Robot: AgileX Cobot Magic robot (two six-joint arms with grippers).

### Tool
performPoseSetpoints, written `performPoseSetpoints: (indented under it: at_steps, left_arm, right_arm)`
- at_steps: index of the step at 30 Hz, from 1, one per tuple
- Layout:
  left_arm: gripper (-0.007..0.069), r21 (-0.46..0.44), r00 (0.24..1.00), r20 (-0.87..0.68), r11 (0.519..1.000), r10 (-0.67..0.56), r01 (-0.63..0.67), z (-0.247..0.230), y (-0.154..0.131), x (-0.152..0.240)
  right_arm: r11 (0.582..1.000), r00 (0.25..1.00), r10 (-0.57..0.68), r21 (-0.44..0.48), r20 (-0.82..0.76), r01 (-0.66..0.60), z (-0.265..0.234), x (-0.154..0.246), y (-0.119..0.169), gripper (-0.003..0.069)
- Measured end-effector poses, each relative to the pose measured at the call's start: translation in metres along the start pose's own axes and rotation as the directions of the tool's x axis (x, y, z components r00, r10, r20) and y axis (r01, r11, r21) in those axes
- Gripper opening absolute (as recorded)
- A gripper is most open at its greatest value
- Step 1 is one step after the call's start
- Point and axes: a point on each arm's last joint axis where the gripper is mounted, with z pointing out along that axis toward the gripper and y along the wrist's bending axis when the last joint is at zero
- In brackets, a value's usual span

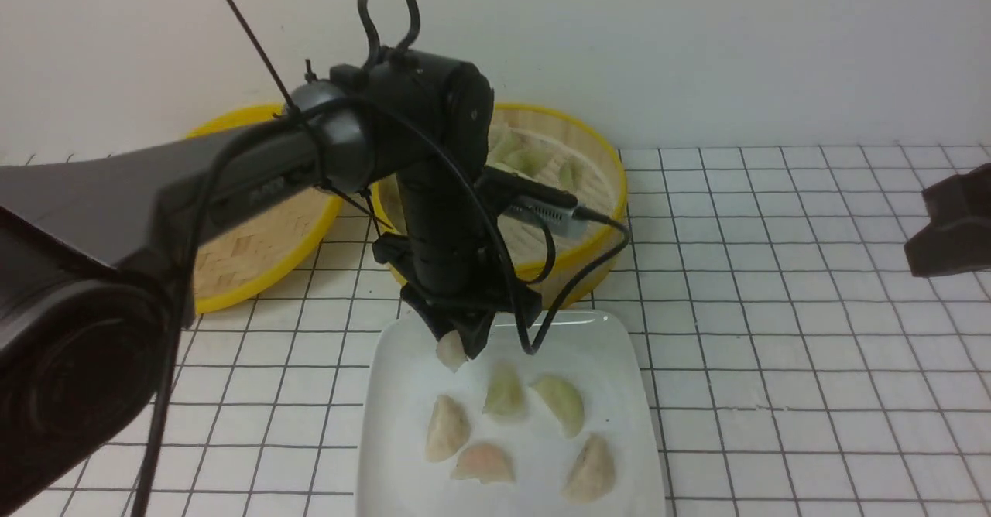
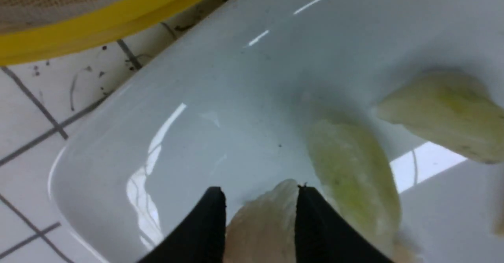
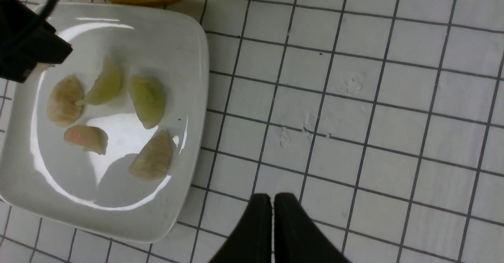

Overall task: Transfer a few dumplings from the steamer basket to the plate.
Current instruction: Use the left arm to put the dumpling into the plate

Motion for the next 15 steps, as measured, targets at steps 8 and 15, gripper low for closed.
performPoseSetpoints:
  at_steps: [8, 15]
  left_arm:
    - [0.0424, -0.022, 1.0, 0.015, 1.0, -0.01, 0.01, 0.0, 0.002, -0.006]
    - [0.0083, -0.111, 0.988, 0.153, 0.993, -0.014, 0.032, -0.066, 0.005, 0.013]
  right_arm:
    - [0.994, 0.996, -0.077, -0.08, 0.043, 0.08, 0.019, -0.031, 0.014, 0.0]
    - [0.962, 0.966, -0.254, -0.093, 0.039, 0.257, 0.068, -0.094, 0.065, 0.0]
